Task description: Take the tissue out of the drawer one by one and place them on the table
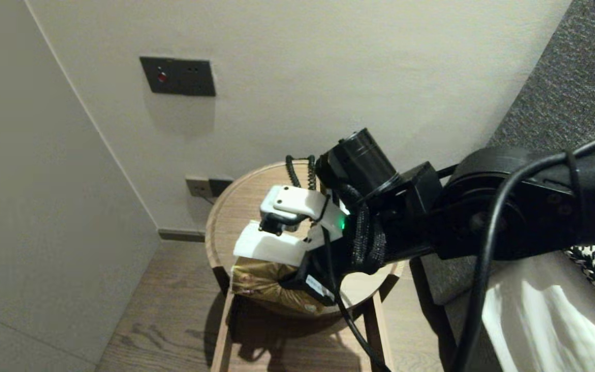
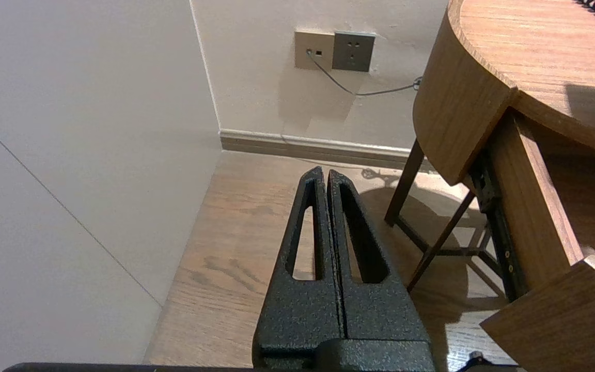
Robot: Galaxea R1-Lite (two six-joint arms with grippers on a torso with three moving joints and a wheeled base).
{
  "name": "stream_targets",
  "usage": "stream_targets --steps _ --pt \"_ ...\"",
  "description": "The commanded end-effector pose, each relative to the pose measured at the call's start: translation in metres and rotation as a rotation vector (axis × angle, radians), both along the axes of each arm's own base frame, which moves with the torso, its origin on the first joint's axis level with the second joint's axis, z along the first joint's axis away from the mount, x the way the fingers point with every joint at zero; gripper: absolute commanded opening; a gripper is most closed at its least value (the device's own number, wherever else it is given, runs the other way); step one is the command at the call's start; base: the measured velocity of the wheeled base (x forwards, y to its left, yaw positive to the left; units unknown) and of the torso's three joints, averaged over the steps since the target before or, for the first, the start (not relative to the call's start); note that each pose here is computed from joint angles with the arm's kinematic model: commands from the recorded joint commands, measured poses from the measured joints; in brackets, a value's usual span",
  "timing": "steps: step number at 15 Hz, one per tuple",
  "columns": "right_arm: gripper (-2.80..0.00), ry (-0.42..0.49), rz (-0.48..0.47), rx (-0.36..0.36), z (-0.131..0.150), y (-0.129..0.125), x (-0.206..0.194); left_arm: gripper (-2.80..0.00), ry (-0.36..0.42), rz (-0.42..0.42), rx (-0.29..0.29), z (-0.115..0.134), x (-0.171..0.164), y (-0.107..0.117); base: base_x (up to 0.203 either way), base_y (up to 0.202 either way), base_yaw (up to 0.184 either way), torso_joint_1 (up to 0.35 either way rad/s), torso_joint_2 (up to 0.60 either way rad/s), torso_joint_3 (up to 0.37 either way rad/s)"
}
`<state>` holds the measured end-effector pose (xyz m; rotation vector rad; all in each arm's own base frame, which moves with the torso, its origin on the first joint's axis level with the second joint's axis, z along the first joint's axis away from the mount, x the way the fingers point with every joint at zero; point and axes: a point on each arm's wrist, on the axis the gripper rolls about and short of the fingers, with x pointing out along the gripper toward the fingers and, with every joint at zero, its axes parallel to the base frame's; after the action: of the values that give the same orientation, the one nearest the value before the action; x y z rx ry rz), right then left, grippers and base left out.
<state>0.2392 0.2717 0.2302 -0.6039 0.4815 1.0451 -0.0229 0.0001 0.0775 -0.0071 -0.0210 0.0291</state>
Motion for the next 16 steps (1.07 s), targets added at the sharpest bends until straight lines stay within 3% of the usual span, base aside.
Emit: stream_targets --steps 1,13,16 --pt "-2.80 0.004 -0.013 -0.030 -0.016 0.017 0.016 -2.80 -0.002 0.001 -0.001 0.000 0.000 0.000 0.000 0.000 0.000 0.000 0.00 0.000" --pt "-2.80 -0.017 -0.097 -0.091 -0.017 0.036 0.048 -2.80 -0.001 0.001 -0.001 0.000 0.000 0.000 0.000 0.000 0.000 0.000 0.00 0.000" --pt "-2.80 -0.018 -0.103 -0.099 -0.012 0.029 0.041 -2.80 -0.001 0.000 -0.001 0.000 0.000 0.000 0.000 0.000 0.000 0.000 0.00 0.000"
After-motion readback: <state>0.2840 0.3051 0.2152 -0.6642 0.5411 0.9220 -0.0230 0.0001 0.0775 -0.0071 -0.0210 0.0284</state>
